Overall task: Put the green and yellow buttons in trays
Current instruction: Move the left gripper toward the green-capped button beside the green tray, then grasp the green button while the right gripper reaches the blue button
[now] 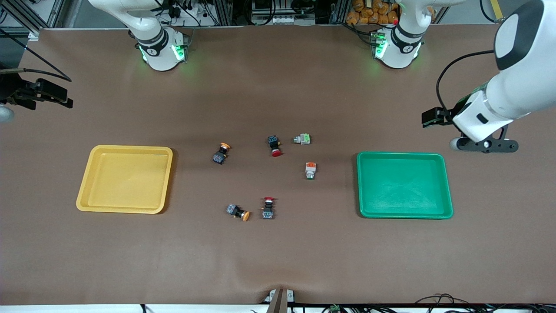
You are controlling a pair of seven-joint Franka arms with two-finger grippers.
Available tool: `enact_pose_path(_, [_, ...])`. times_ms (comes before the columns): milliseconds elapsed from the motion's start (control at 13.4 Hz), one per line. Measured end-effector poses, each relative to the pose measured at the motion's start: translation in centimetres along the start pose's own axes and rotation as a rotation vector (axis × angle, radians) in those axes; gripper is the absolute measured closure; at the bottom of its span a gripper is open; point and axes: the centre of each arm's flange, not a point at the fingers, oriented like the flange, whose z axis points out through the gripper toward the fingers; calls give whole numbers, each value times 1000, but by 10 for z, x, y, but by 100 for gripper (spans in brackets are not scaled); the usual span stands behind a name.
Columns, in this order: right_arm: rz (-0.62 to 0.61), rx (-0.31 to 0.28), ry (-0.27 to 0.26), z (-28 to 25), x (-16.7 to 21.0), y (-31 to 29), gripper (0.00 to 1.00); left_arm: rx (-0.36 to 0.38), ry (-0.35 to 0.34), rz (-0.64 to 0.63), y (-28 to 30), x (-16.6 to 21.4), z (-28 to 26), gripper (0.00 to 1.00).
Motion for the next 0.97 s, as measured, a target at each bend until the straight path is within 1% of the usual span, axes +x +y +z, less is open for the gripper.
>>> enact_pose_path(299, [17, -10, -73, 37, 26, 8, 0, -6, -9, -6, 3, 19, 23, 0])
enact_pose_path(522, [53, -8, -92, 48, 32, 28, 0, -9, 4, -17, 23, 33, 42, 0])
enact_pose_path(597, [63, -5, -89, 49, 34, 34, 0, -9, 11, -22, 34, 36, 47, 0])
enact_pose_path(821, [64, -6, -44, 52, 45, 35, 0, -9, 26, -42, 71, 42, 62, 0])
enact_pose_path(970, [59, -7, -49, 58, 50, 32, 0, -11, 36, -56, 91, 46, 73, 0])
